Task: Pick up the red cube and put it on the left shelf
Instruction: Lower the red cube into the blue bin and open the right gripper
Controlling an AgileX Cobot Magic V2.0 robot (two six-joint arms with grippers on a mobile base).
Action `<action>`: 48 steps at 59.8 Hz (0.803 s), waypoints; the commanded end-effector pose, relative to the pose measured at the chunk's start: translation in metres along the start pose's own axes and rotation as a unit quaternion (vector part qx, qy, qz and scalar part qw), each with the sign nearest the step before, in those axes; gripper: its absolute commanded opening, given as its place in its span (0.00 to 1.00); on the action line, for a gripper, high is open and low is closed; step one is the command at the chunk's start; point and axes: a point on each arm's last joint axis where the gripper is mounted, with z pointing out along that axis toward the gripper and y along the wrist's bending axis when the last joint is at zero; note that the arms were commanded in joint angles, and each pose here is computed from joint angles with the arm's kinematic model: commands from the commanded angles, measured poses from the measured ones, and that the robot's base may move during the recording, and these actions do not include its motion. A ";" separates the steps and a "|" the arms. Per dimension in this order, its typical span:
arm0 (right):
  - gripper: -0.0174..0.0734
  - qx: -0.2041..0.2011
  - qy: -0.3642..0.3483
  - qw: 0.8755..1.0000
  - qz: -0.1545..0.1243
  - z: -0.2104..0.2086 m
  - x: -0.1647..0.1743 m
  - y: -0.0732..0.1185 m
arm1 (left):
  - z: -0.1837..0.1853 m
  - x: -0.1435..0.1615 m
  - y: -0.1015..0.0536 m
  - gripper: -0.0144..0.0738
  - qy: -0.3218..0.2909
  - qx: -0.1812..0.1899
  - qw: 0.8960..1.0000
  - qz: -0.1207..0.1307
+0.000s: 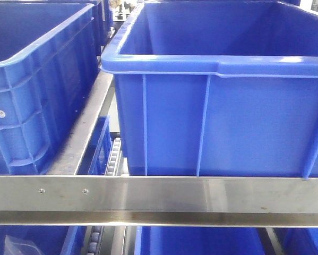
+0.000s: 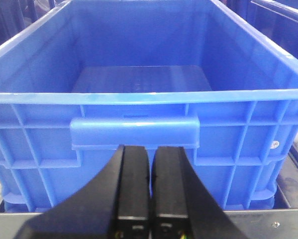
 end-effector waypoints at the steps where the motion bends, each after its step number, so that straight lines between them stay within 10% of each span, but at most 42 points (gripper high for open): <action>1: 0.25 0.002 -0.077 0.997 -0.002 0.006 -0.031 0.001 | 0.000 -0.001 0.000 0.28 -0.040 0.004 0.999 -0.002; 17: 0.90 0.003 -0.077 0.997 -0.001 0.045 -0.056 0.000 | 0.000 -0.001 0.000 0.28 -0.040 0.004 0.999 -0.002; 39: 0.81 0.005 -0.105 0.995 -0.002 0.037 -0.062 0.000 | 0.000 -0.001 0.000 0.28 -0.040 0.004 0.999 -0.002; 48: 0.52 0.003 -0.126 0.992 -0.002 0.011 -0.062 0.002 | 0.000 -0.001 0.000 0.28 -0.040 0.004 0.999 -0.002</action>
